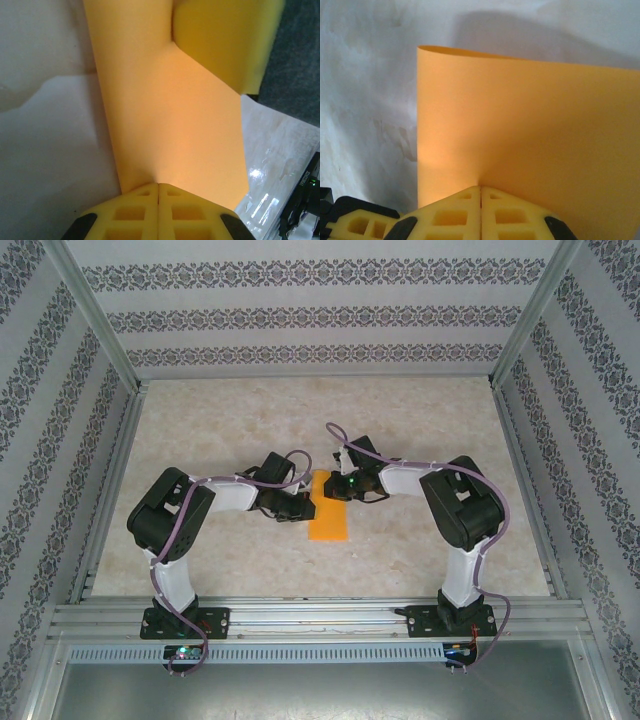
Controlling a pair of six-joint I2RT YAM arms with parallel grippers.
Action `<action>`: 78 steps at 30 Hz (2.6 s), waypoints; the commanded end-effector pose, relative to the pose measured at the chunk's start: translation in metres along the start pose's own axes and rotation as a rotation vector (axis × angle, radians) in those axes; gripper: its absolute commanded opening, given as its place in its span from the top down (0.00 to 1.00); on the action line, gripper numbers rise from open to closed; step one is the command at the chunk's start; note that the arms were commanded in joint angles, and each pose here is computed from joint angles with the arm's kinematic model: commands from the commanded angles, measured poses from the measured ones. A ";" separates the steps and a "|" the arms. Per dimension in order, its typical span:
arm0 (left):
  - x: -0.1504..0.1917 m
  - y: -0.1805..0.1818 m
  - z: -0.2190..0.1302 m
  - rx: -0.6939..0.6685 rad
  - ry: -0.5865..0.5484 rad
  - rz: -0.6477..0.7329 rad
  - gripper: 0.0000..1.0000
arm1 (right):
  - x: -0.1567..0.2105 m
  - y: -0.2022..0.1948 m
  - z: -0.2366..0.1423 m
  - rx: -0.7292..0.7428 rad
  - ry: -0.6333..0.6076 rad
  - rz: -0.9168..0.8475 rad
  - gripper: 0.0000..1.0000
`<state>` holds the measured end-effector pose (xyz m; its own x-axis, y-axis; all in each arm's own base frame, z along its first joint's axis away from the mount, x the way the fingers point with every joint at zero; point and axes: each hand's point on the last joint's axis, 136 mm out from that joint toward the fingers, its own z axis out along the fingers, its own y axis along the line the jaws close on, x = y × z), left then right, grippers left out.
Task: Fold a paper plane with a square sheet of paper (fold left side to right side)
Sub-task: Hold the square sheet of paper at the center of the table, then first fold the square sheet of paper in half at the center of the table.
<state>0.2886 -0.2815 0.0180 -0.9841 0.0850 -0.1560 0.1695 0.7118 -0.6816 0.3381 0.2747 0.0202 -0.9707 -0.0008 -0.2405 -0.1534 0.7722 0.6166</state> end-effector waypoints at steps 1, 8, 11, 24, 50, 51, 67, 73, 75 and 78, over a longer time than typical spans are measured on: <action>0.023 0.018 0.010 -0.051 0.046 -0.053 0.94 | 0.000 0.014 -0.019 -0.002 -0.017 -0.030 0.91; 0.031 0.022 0.013 -0.074 0.028 -0.101 0.95 | 0.022 0.014 -0.047 0.011 -0.050 -0.017 0.96; 0.035 0.021 0.016 -0.088 0.026 -0.111 0.95 | 0.044 0.015 -0.051 -0.010 -0.024 0.011 1.00; 0.026 0.005 0.017 -0.061 0.002 -0.096 0.96 | 0.102 -0.004 -0.027 0.071 0.107 0.053 1.00; -0.043 -0.005 0.024 0.008 -0.092 -0.036 0.92 | 0.133 -0.060 -0.027 0.326 0.219 0.036 1.00; -0.044 -0.004 0.024 0.007 -0.095 -0.035 0.92 | 0.133 -0.060 -0.027 0.331 0.222 0.035 1.00; -0.064 0.040 0.011 -0.059 -0.154 -0.046 0.91 | 0.144 -0.066 -0.031 0.381 0.270 0.033 1.00; -0.079 0.051 0.005 -0.084 -0.172 -0.034 0.91 | 0.145 -0.065 -0.031 0.376 0.274 0.038 1.00; -0.085 0.054 0.004 -0.087 -0.180 -0.035 0.91 | 0.146 -0.064 -0.030 0.374 0.277 0.037 1.00; -0.096 0.057 0.001 -0.088 -0.197 -0.033 0.91 | 0.147 -0.064 -0.030 0.374 0.281 0.035 1.00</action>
<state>0.3579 -0.2935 0.0224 -0.9757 -0.0008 -0.2190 0.1652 0.6537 -0.7385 0.2480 0.2540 0.0123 -0.9796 -0.0828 -0.1832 -0.1636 0.8580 0.4869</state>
